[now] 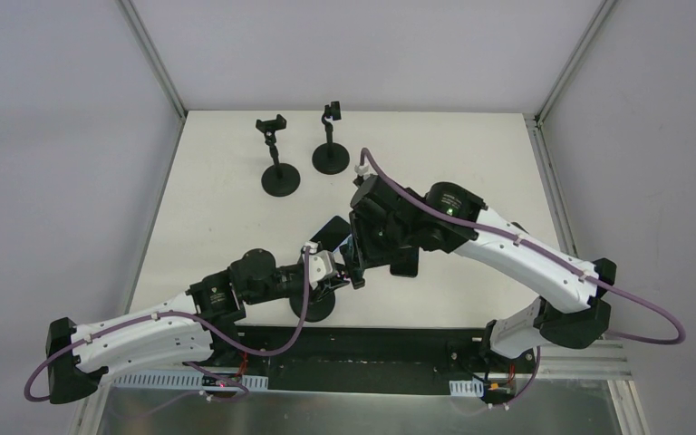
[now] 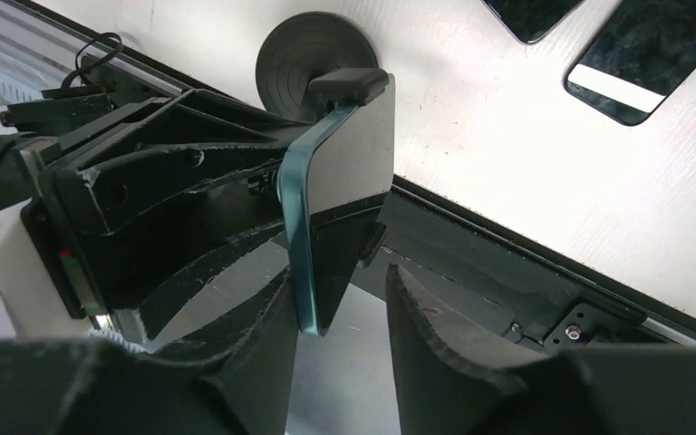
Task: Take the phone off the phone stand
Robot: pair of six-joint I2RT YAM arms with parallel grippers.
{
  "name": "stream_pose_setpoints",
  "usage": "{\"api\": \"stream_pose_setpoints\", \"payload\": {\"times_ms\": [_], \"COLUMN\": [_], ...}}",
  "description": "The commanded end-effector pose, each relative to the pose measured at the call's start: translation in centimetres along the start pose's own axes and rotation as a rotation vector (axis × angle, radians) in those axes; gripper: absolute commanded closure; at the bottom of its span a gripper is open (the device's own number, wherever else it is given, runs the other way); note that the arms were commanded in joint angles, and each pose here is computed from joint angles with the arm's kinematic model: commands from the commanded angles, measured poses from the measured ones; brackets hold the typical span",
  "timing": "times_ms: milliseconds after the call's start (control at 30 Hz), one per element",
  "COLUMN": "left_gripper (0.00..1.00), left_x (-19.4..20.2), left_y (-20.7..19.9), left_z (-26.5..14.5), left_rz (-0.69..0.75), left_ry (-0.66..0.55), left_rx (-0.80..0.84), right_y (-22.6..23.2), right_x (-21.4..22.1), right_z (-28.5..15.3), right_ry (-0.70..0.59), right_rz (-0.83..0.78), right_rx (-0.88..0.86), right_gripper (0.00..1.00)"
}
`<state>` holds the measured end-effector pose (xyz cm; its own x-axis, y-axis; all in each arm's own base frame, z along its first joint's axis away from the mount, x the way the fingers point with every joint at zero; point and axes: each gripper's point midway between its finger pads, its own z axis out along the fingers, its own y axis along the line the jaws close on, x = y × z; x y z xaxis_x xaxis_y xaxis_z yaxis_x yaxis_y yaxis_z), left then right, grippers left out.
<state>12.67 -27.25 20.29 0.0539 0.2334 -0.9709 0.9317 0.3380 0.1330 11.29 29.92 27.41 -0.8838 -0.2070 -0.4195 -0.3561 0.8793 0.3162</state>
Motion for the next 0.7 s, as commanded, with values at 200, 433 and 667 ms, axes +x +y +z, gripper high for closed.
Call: {"api": "stream_pose_setpoints", "payload": {"times_ms": [200, 433, 667], "left_gripper": [1.00, 1.00, 1.00], "left_x": [2.3, 2.1, 1.6], "left_y": [-1.1, -1.4, -2.7], "left_z": [-0.3, -0.5, -0.7], "left_rz": [0.031, 0.032, 0.052], "left_ry": [0.064, 0.051, 0.021], "left_rx": [0.063, 0.077, 0.157], "right_y": [-3.2, -3.0, -2.8], "right_x": [1.4, 1.6, 2.1], "right_z": [5.1, 6.4, 6.3], "right_ry": [0.072, 0.064, 0.067], "right_rz": [-0.186, -0.219, -0.329], "right_rx": [0.170, 0.147, 0.070], "right_gripper": [0.77, 0.90, 1.00]}}
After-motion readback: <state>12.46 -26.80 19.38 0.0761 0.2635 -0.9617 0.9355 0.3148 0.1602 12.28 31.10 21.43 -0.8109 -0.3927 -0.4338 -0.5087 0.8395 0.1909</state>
